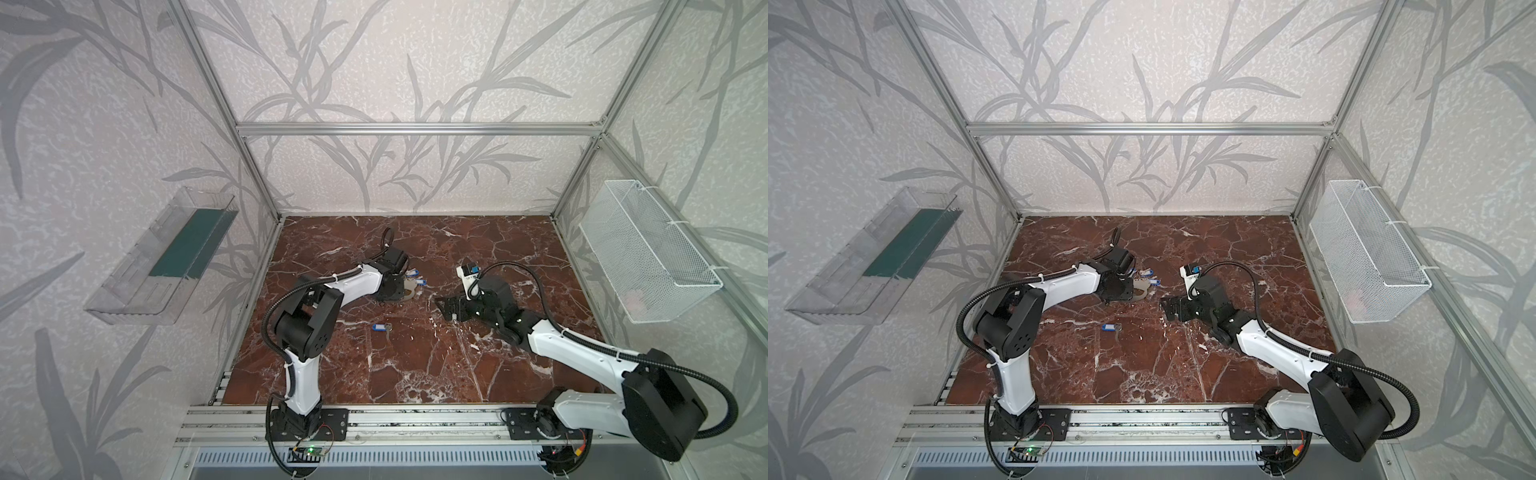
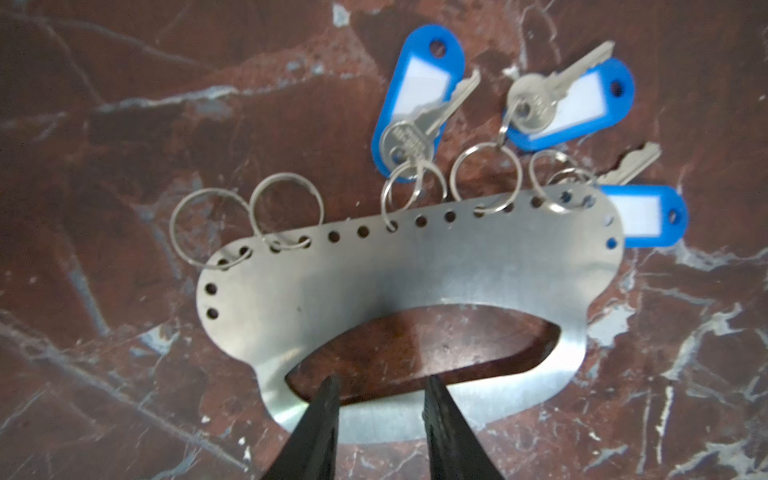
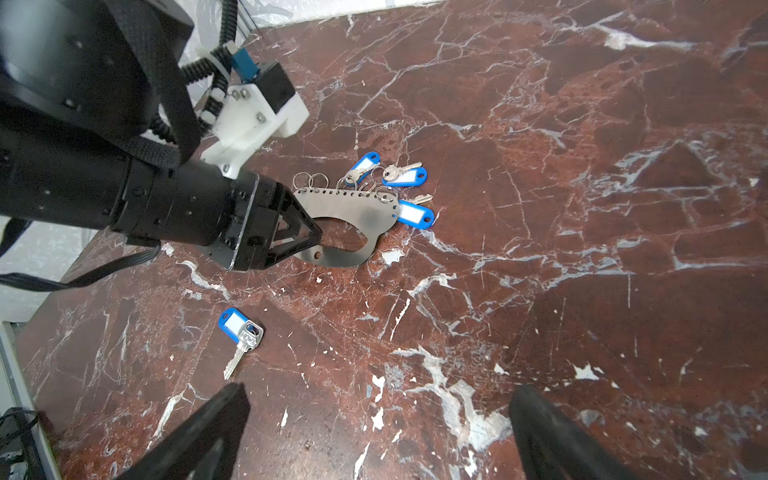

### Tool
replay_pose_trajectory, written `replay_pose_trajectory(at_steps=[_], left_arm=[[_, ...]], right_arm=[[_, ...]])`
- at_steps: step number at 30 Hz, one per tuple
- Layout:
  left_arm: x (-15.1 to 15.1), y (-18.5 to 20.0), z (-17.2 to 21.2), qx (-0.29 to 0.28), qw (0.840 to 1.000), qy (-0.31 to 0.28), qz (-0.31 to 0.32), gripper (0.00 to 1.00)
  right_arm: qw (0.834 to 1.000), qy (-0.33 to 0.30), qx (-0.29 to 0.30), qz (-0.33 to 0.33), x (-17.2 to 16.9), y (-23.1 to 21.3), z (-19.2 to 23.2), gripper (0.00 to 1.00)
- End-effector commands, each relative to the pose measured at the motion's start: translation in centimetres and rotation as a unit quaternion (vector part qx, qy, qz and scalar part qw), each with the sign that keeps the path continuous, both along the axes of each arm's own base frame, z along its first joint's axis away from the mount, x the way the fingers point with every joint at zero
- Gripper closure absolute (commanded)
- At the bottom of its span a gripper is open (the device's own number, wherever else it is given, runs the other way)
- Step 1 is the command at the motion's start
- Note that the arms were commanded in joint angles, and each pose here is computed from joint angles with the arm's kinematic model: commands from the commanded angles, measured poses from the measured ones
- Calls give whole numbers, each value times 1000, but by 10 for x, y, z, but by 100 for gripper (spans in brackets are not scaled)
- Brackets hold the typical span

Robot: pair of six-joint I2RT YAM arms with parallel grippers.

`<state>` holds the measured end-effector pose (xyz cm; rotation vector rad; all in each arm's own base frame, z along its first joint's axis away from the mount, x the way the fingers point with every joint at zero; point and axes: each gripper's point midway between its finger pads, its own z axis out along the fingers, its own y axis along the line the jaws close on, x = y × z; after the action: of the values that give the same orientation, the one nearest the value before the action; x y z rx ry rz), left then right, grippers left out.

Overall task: Put the keys on the keyring
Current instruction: 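Lower the left gripper onto the metal plate's edge and grip it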

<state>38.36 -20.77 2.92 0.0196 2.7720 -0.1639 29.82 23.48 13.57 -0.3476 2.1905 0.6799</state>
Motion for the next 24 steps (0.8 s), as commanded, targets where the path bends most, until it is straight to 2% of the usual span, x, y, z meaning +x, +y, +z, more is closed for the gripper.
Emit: replay_pose_trajectory(at_steps=[1,5,12,17,24], left_arm=[[4,-4,-8,-1,1000,16,-7,62],[-11,-8,-24,-13,999,49,-5,62],[-61,-35,-40,-90,991,101,-2,69],[-89,-73,-34,-182,977,114,-4,69],[-112,-133,-5,-262,959,105,-37,68]], right_arm=[[1000,-11,-6,4,3,3,6,1],[1000,-12,-9,2,3,2,6,1],[1000,-16,-13,-11,4,-3,7,1],[999,-21,-19,-30,7,-10,8,1],[999,-24,-26,-40,7,-15,7,1]])
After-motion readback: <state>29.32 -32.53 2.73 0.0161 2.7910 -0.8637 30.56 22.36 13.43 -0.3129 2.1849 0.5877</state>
